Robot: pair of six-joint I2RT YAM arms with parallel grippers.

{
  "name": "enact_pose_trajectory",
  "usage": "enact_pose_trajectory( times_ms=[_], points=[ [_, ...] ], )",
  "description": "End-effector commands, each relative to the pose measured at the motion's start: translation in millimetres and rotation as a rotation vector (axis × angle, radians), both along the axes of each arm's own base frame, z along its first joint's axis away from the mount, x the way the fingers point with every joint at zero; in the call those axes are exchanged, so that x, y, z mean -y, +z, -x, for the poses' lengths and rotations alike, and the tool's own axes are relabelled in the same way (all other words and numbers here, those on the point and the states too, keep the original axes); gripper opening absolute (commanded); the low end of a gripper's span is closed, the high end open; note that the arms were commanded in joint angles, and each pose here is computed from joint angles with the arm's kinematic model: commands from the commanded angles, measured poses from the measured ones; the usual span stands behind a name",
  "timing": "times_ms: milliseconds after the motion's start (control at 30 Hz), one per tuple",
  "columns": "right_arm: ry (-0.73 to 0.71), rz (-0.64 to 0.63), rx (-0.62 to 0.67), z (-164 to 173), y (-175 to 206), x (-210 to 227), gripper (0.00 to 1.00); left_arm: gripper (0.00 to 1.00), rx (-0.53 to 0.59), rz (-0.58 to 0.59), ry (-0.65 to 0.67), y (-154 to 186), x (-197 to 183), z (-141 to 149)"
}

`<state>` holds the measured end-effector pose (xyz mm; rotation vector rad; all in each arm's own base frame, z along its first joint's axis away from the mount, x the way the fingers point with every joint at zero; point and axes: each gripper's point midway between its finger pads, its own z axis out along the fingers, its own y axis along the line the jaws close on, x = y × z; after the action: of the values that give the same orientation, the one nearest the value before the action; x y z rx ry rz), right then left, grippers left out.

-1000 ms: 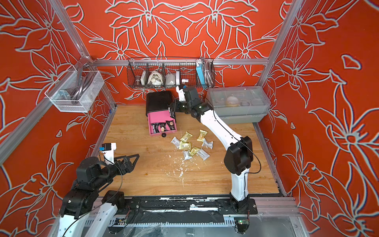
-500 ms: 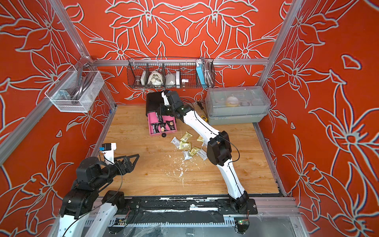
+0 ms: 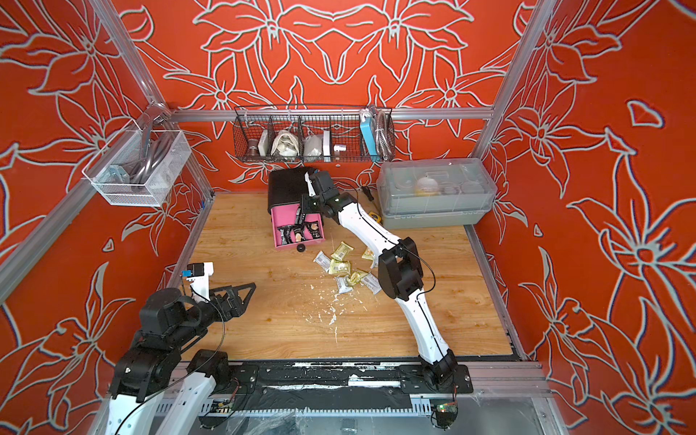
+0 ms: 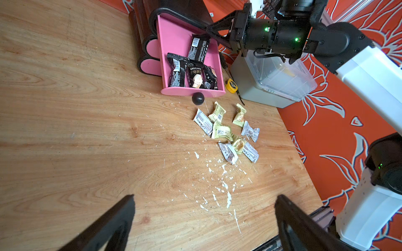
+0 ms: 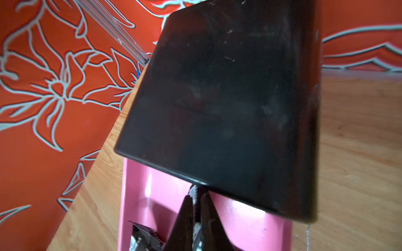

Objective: Place the cookies into the drawer by color
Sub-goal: Place the cookie in the drawer, then close the drawer in the storage box.

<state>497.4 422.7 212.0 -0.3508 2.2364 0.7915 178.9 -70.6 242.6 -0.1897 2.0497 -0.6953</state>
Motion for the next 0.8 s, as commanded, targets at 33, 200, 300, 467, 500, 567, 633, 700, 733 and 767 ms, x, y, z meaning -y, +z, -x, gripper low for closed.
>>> enact_pose_trajectory(
  times_ms=[33,200,300,467,500,567,633,700,733,767],
  points=[
    [0.016,0.001,0.022,6,15,2,0.24,0.99,0.025,0.008,0.0,5,0,-1],
    [0.033,-0.024,0.067,20,49,10,0.29,0.99,0.023,0.007,0.0,5,0,-1],
    [0.05,-0.025,0.086,36,66,21,0.29,0.99,0.021,0.008,0.001,5,0,-1],
    [0.079,-0.078,0.059,80,72,43,0.29,0.99,0.025,0.007,0.004,5,0,-1],
    [0.085,-0.097,0.053,89,71,47,0.29,0.99,0.027,0.006,0.003,6,0,-1],
    [0.091,-0.139,0.029,109,64,56,0.29,0.99,0.026,0.007,0.0,6,0,-1],
    [0.082,-0.174,-0.002,126,52,64,0.29,0.99,0.023,0.008,-0.002,5,1,-1],
    [0.074,-0.221,-0.028,140,40,69,0.29,0.99,0.024,0.009,-0.006,5,1,-1],
    [0.072,-0.243,-0.042,148,32,70,0.29,0.99,0.022,0.012,-0.012,5,2,-1],
    [0.076,-0.256,-0.051,154,24,70,0.29,0.99,0.025,0.015,-0.017,6,3,-1]
  ],
)
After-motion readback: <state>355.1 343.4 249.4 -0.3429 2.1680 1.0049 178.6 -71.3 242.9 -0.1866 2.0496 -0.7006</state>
